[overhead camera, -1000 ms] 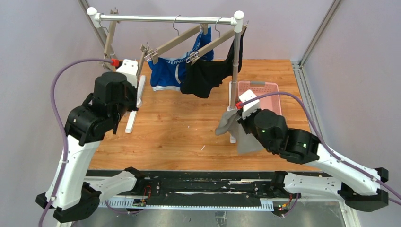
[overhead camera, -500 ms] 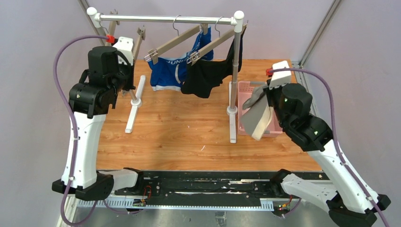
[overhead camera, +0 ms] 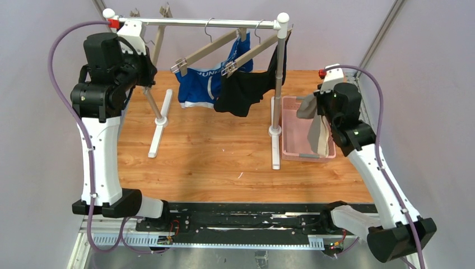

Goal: Remove the underwear clipped to the hanger

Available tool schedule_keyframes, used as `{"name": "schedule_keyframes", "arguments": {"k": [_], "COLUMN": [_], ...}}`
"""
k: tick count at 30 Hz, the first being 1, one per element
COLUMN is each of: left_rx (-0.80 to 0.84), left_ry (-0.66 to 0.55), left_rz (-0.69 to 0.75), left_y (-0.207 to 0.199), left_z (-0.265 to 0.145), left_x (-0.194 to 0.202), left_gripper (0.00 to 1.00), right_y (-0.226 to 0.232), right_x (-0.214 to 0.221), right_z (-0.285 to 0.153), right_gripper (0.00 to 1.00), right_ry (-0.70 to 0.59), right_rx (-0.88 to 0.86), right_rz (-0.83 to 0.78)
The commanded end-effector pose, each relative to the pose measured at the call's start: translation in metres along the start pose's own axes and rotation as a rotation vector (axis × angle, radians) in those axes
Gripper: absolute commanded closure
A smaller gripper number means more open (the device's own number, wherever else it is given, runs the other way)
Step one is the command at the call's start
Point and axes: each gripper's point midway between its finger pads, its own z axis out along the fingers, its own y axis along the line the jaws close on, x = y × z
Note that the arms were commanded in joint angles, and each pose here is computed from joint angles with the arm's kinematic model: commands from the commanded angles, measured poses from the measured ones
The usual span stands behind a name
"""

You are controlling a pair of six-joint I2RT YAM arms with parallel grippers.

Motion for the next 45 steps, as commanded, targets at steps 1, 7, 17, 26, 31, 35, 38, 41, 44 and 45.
{"name": "schedule_keyframes", "arguments": {"k": [1, 7, 17, 26, 31, 35, 38, 41, 44, 45], "left_rx": [0.077, 0.092, 0.037, -0.085, -0.07, -0.063, -0.057, -0.062, -0.067, -0.068], "left_ry": [-0.114, -0.122, -0.105, -0.07, -0.065, -0.101, -0.114, -0.123, -0.135, -0.137], "left_rz": [-0.036, -0.05, -0.049, -0.08, -0.09, -0.093, -0.087, -0.084, -0.083, -0.083], "left_y": [-0.01, -0.009, 0.006, 0.042, 0.041, 0.039, 0.037, 0.036, 0.036, 0.035], "left_z": [0.001, 0.015, 0.034, 0.054, 0.054, 0.043, 0.035, 0.026, 0.017, 0.015], "left_x": [-0.039, -0.048, -0.046, -0.036, -0.033, -0.042, -0.044, -0.044, -0.044, -0.044], "left_gripper": [1.0, 1.0, 1.0, 1.0, 0.89, 0.82, 0.69, 0.48, 0.37, 0.35], "right_y": [0.022, 0.037, 0.052, 0.048, 0.051, 0.051, 0.051, 0.051, 0.049, 0.048], "right_x": [0.027, 0.079, 0.121, 0.129, 0.132, 0.133, 0.128, 0.121, 0.113, 0.11], "right_z": [0.024, 0.044, 0.048, 0.041, 0.046, 0.049, 0.047, 0.042, 0.033, 0.031], "right_gripper": [0.99, 1.0, 0.96, 0.95, 0.48, 0.31, 0.3, 0.3, 0.3, 0.3], "right_ry": [0.015, 0.109, 0.214, 0.23, 0.257, 0.252, 0.232, 0.205, 0.167, 0.158], "right_rx": [-0.087, -0.111, -0.151, -0.134, -0.139, -0.139, -0.145, -0.159, -0.163, -0.161], "right_rz": [0.059, 0.07, 0.095, 0.093, 0.094, 0.094, 0.092, 0.088, 0.089, 0.088]}}
